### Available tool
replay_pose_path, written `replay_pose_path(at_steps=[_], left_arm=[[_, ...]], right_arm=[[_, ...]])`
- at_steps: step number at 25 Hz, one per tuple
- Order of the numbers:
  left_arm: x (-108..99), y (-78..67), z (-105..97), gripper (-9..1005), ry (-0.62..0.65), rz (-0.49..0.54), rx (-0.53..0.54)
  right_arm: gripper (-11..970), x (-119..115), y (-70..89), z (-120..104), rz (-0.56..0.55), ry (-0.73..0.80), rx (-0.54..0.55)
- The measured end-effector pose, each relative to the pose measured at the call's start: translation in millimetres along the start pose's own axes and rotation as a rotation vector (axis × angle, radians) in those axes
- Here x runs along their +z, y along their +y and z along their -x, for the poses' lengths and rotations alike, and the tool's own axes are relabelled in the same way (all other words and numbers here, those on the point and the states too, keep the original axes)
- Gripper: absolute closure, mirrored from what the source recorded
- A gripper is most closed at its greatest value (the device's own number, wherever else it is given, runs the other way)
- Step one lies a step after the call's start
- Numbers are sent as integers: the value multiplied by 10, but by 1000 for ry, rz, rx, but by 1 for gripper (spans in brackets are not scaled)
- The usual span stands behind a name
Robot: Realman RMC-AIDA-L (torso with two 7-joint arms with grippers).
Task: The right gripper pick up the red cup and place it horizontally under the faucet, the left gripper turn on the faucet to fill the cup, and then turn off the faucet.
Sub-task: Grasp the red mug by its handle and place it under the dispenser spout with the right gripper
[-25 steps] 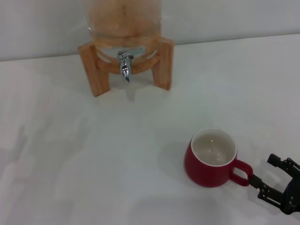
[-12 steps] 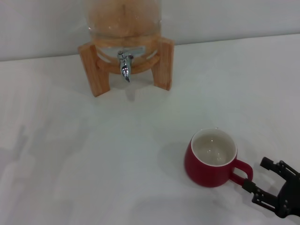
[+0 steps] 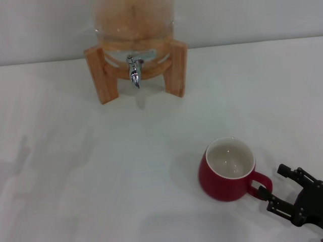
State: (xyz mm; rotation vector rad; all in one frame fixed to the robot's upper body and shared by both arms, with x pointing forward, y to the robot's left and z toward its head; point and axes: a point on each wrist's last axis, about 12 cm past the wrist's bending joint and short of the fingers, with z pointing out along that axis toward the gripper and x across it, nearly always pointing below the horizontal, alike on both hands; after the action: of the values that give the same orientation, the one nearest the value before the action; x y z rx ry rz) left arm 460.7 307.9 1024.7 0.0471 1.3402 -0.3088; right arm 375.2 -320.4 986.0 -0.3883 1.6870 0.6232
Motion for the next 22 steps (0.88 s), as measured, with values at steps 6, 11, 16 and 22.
replay_pose_path(at_steps=[6,11,16,22], left_arm=[[1,-1,0,136,0,-1,0],[-2,3,-2,136,2,0,2],[-7,5,-3,136,3,1,2],[0,4,-2,136,3,0,2]], right_arm=[[116,-2,-27,-4,-21,4,-17],[116,-9,-43,1,-38,-1,-31],[116,-15,-63,1,-58,-3,-40],[117,-6,-69,2,-60,-1,-42]])
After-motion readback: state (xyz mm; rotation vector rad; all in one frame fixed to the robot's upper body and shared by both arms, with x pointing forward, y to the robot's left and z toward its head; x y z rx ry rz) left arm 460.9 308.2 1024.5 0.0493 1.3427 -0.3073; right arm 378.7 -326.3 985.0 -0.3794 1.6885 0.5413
